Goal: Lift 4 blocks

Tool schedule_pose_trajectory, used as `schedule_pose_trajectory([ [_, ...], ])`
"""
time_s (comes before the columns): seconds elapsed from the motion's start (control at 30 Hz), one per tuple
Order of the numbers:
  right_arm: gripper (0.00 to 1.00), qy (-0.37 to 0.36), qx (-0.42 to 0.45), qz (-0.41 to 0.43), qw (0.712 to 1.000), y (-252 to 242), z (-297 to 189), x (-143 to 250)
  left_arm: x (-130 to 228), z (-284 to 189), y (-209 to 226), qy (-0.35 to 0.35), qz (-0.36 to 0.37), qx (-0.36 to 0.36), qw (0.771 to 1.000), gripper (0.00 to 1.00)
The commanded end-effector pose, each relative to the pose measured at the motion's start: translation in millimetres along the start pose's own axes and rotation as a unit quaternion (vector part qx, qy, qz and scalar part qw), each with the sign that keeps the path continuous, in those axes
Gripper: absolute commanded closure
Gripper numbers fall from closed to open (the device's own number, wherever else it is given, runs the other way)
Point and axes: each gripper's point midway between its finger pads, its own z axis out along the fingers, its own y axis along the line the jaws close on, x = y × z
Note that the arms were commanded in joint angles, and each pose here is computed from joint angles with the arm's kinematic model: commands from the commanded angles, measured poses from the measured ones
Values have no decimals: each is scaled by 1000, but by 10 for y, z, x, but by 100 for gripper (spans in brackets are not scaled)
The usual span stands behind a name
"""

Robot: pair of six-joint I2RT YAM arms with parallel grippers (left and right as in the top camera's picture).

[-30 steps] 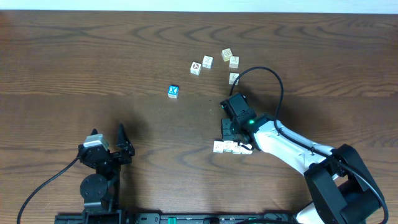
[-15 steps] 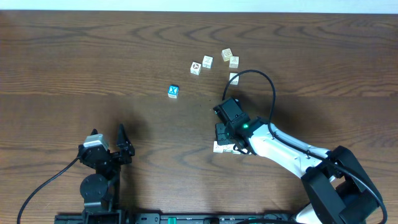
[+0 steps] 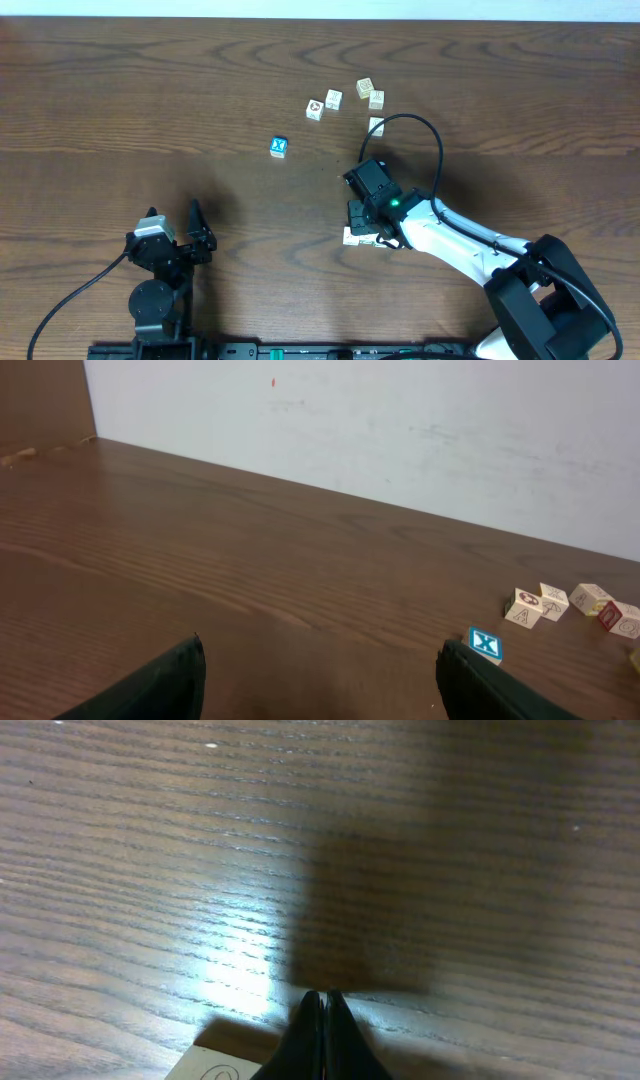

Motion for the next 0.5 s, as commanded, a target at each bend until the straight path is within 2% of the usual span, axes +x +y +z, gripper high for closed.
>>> schedule_pose_trajectory([
  [0.0,99,-7,3,4,1000,43,-15,-23,173,10,66,26,3,-15,1000,26],
  [0.47,99,2,8,7,1000,20,-15,19,173,10,66,26,3,-15,1000,26],
])
